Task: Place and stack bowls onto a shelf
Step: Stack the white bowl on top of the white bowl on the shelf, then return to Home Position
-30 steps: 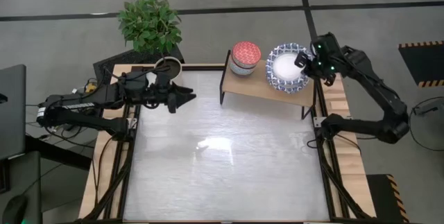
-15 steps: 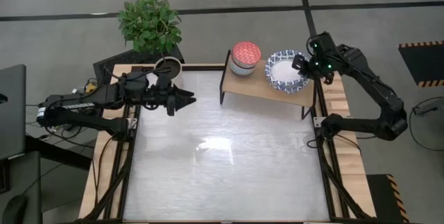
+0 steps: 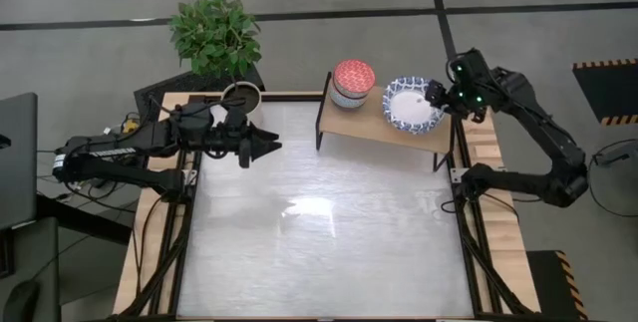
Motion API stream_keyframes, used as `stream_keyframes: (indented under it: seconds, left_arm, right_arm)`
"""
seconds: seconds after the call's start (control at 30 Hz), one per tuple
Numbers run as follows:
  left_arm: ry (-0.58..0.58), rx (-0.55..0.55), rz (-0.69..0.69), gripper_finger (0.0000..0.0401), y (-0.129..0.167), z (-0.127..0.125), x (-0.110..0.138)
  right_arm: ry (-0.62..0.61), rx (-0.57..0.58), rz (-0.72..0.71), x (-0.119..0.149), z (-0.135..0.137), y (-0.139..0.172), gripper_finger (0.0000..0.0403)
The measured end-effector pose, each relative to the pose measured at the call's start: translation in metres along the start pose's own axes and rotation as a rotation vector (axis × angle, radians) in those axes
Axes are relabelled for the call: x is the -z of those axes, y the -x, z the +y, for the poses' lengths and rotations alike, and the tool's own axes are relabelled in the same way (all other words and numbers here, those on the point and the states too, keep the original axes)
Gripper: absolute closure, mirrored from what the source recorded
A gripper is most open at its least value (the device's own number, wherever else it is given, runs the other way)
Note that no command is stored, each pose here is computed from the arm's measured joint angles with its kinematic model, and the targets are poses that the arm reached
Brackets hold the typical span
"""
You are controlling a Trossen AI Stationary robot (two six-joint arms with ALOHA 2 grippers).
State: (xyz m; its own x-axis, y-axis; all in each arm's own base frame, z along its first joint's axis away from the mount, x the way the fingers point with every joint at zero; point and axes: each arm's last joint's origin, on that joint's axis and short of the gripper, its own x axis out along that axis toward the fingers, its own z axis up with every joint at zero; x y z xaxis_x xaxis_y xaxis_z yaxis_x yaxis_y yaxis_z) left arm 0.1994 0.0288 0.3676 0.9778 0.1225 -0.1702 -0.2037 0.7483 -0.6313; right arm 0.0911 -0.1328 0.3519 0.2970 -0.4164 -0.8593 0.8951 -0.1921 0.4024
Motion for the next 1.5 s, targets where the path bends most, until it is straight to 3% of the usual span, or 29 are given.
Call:
stream_keyframes:
  seconds: [0.13, 0.23, 0.43, 0.6, 0.67, 0.7, 0.77, 0.87, 0.97, 1.07, 1.2, 1.33, 1.5]
  left_arm:
    - [-0.002, 0.003, -0.008, 0.0184, 0.000, 0.000, -0.001]
    - [-0.053, 0.060, -0.021, 0.0184, 0.000, -0.004, -0.003]
    - [-0.265, 0.204, -0.017, 0.0184, 0.010, -0.012, -0.007]
    - [-0.397, 0.111, -0.105, 0.0184, 0.021, -0.011, -0.011]
    - [-0.404, 0.078, -0.115, 0.0184, 0.025, -0.010, -0.011]
    - [-0.377, 0.081, -0.110, 0.0184, 0.027, -0.010, -0.011]
    - [-0.416, 0.104, -0.103, 0.0184, 0.031, -0.011, -0.010]
    - [-0.514, 0.272, -0.121, 0.0184, 0.040, -0.017, -0.015]
    - [-0.548, 0.357, -0.122, 0.0184, 0.055, -0.014, -0.022]
    - [-0.547, 0.335, -0.124, 0.0184, 0.064, -0.003, -0.023]
    - [-0.493, 0.361, -0.110, 0.0184, 0.067, 0.020, -0.008]
    - [-0.420, 0.425, -0.115, 0.0184, 0.061, 0.049, 0.021]
    - [-0.362, 0.475, -0.129, 0.0184, 0.059, 0.080, 0.062]
  right_arm:
    - [0.004, -0.010, -0.012, 0.007, -0.007, 0.011, 0.0158]
    - [0.069, -0.091, -0.019, 0.015, -0.009, 0.023, 0.0158]
    - [0.458, -0.445, -0.047, 0.046, -0.006, 0.061, 0.0158]
    - [0.544, -0.657, 0.058, 0.070, -0.015, 0.084, 0.0158]
    - [0.495, -0.700, 0.090, 0.075, -0.020, 0.091, 0.0158]
    - [0.530, -0.745, 0.052, 0.076, -0.023, 0.096, 0.0158]
    - [0.763, -0.934, -0.067, 0.079, -0.019, 0.105, 0.0158]
    - [1.048, -1.344, -0.206, 0.090, -0.003, 0.114, 0.0158]
    - [1.209, -1.482, -0.292, 0.099, -0.014, 0.108, 0.0159]
    - [1.140, -1.540, -0.305, 0.102, -0.034, 0.098, 0.0159]
    - [1.094, -1.558, -0.312, 0.117, -0.046, 0.061, 0.0159]
    - [1.023, -1.669, -0.365, 0.127, -0.062, 0.036, 0.0159]
    - [1.007, -1.668, -0.302, 0.147, -0.074, -0.007, 0.0159]
